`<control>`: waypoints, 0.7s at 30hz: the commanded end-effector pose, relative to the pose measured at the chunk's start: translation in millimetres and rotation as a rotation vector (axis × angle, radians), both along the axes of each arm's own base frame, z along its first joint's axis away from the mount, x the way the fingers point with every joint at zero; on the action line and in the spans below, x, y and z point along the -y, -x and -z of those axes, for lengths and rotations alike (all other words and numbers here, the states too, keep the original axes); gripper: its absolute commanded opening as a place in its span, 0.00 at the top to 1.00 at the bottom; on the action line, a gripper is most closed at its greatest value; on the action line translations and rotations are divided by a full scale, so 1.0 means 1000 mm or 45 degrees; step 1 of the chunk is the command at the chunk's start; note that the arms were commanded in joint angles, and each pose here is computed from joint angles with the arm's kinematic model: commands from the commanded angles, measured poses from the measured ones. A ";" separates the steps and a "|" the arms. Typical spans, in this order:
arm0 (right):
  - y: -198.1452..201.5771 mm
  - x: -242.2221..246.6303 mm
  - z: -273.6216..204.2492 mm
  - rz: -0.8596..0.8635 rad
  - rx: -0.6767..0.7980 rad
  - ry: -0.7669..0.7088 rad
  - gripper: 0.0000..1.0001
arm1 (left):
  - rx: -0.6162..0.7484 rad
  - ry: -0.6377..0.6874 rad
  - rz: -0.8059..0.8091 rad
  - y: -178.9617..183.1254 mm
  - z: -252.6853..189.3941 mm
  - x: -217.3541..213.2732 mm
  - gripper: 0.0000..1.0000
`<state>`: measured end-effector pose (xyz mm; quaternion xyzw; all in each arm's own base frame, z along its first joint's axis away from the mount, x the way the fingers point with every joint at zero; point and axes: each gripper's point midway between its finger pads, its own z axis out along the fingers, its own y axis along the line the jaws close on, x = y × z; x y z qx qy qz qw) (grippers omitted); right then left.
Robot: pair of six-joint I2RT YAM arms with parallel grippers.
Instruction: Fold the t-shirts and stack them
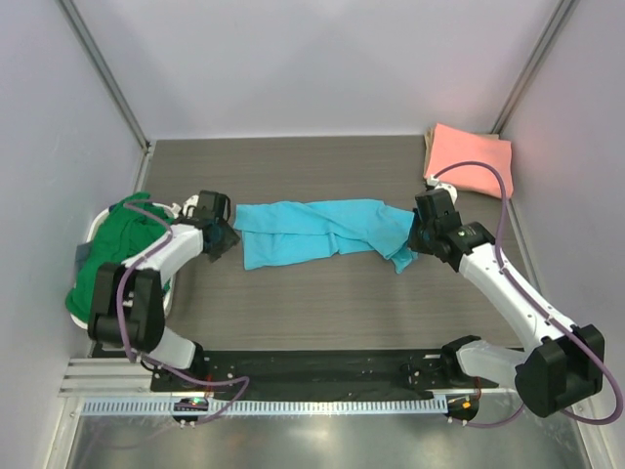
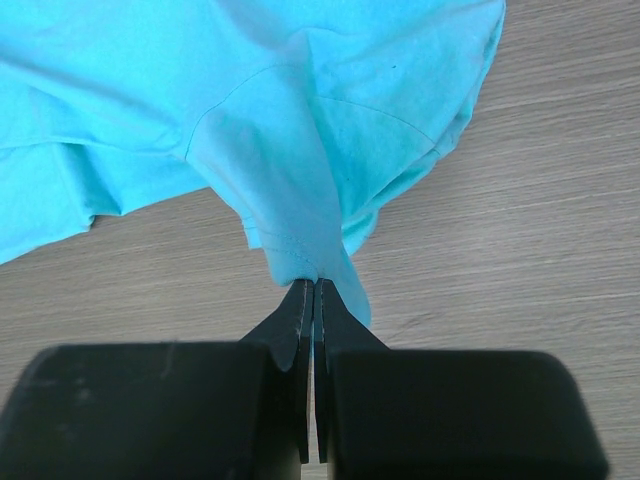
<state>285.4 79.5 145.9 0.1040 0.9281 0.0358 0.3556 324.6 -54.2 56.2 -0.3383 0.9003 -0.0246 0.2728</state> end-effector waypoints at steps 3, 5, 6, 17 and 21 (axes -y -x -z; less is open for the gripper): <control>-0.013 -0.005 -0.011 -0.041 0.063 -0.007 0.99 | 0.093 0.073 0.008 -0.057 -0.006 0.004 0.52; -0.015 -0.005 -0.009 -0.043 0.060 0.001 0.99 | 0.099 0.091 0.010 -0.065 -0.005 0.007 0.54; -0.016 -0.006 -0.008 -0.046 0.057 -0.002 0.99 | 0.092 0.095 0.008 -0.070 -0.001 0.008 0.54; -0.018 -0.010 -0.003 -0.067 0.047 -0.008 0.99 | 0.070 0.092 -0.031 -0.093 0.020 0.007 0.57; -0.018 -0.010 -0.002 -0.070 0.046 -0.008 0.99 | 0.071 0.101 -0.038 -0.102 0.027 0.007 0.61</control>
